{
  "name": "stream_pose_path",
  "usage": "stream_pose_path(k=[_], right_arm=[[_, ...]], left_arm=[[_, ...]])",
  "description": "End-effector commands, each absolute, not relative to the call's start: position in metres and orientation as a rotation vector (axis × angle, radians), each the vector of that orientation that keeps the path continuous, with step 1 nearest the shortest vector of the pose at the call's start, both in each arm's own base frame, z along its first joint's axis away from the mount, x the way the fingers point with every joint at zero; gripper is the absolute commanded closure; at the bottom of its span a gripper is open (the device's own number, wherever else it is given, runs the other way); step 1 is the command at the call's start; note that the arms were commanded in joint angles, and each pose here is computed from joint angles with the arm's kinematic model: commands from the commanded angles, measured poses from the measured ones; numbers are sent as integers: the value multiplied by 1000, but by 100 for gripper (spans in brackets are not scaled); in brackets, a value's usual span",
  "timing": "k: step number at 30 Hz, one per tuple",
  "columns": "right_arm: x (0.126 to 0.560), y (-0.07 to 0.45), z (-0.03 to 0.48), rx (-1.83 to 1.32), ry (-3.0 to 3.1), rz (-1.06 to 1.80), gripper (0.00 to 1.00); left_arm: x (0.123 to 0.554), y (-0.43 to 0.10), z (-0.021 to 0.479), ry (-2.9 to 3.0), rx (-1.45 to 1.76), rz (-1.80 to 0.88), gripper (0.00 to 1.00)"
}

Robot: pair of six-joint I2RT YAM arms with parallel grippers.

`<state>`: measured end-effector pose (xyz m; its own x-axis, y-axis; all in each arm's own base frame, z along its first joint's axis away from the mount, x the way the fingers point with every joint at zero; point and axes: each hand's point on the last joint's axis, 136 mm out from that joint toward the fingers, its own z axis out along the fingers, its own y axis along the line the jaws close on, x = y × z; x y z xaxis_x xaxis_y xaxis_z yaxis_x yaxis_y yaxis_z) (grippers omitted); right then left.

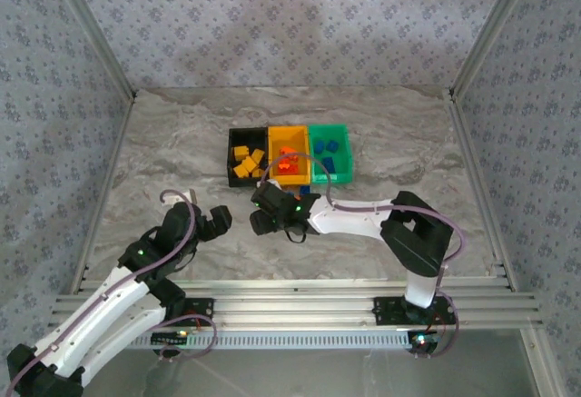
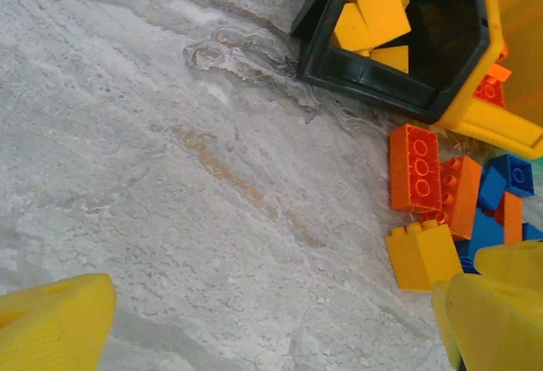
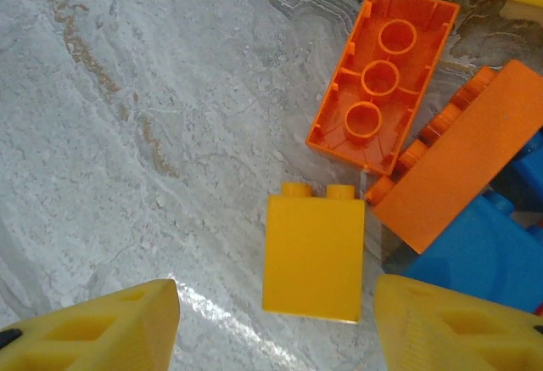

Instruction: Sort the legos into containers by color

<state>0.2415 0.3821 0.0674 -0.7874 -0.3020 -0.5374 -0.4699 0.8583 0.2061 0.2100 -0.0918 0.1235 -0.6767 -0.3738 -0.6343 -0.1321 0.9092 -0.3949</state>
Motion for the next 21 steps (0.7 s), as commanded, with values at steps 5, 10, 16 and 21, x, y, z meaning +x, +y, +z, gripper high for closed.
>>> stream_pose_path(k=[5, 10, 16, 21], right_arm=[[250, 381, 57, -561, 2572, 323, 40], [250, 378, 47, -565, 2595, 258, 48], [251, 377, 37, -570, 2620, 185, 53], [252, 375, 27, -565, 2644, 132, 54]], left_arm=[[209, -87, 116, 2329, -391, -389, 0], [210, -87, 118, 2322, -399, -400, 0], [211, -88, 118, 2321, -409, -409, 0], [211, -87, 116, 2322, -418, -412, 0]])
